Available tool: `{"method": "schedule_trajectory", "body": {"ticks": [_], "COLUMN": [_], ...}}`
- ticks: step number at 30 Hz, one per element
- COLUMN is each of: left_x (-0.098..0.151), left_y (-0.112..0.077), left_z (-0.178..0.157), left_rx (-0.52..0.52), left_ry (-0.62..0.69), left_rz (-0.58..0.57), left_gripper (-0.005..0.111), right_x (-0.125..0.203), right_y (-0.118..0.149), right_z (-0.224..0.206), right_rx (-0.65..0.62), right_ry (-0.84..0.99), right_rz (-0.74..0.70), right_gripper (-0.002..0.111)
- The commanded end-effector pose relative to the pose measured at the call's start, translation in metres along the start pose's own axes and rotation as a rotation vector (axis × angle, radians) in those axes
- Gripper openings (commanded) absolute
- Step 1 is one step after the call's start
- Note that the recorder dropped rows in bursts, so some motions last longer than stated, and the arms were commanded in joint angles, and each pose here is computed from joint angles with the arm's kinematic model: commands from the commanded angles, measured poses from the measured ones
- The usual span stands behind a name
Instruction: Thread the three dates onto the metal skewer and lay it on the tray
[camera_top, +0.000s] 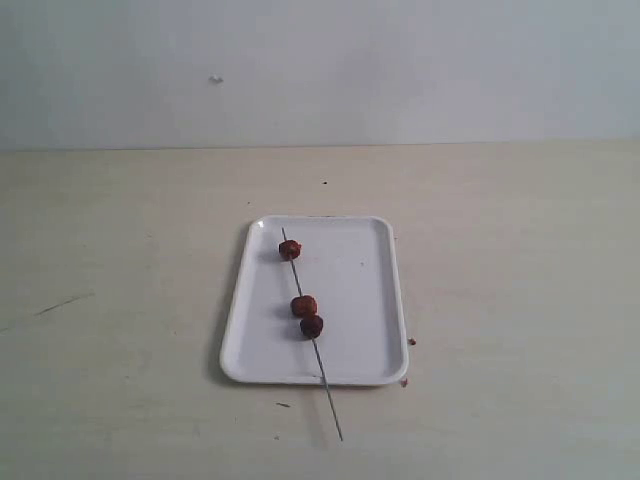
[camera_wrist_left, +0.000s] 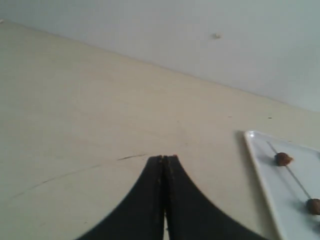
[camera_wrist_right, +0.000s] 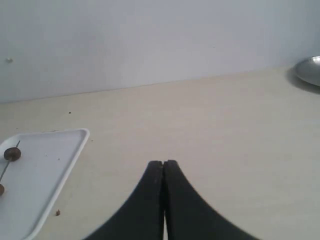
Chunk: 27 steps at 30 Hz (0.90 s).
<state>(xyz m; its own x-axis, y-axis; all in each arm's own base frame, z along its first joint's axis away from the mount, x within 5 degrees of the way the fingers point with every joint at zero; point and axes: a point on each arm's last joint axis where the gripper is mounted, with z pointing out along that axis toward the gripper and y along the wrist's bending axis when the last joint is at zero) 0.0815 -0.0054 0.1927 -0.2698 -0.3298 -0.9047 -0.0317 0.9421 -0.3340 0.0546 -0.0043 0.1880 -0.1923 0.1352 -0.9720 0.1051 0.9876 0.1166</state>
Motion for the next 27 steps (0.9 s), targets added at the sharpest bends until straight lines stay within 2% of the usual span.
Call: {"method": "schedule_trajectory", "body": {"ticks": [1, 6, 12, 27], "left_x": [0.006, 0.007, 0.018, 0.019], "left_y": [0.007, 0.007, 0.005, 0.000], "left_z": [-0.003, -0.003, -0.008, -0.024], "left_rx": [-0.063, -0.062, -0.029, 0.036], "left_ry": [-0.001, 0.014, 0.114, 0.006], "left_rz": [0.036, 0.096, 0.157, 0.176], "left_gripper": [0.000, 0.000, 0.000, 0.000], "right_x": [0.000, 0.000, 0.000, 0.000], "right_y": [0.000, 0.000, 0.000, 0.000], "right_z": [0.000, 0.000, 0.000, 0.000], "right_rx": [0.004, 0.004, 0.004, 0.004], "right_ry": [-0.012, -0.012, -0.012, -0.012], "right_rz": [0.000, 0.000, 0.000, 0.000], "right_gripper": [0.000, 0.000, 0.000, 0.000]}}
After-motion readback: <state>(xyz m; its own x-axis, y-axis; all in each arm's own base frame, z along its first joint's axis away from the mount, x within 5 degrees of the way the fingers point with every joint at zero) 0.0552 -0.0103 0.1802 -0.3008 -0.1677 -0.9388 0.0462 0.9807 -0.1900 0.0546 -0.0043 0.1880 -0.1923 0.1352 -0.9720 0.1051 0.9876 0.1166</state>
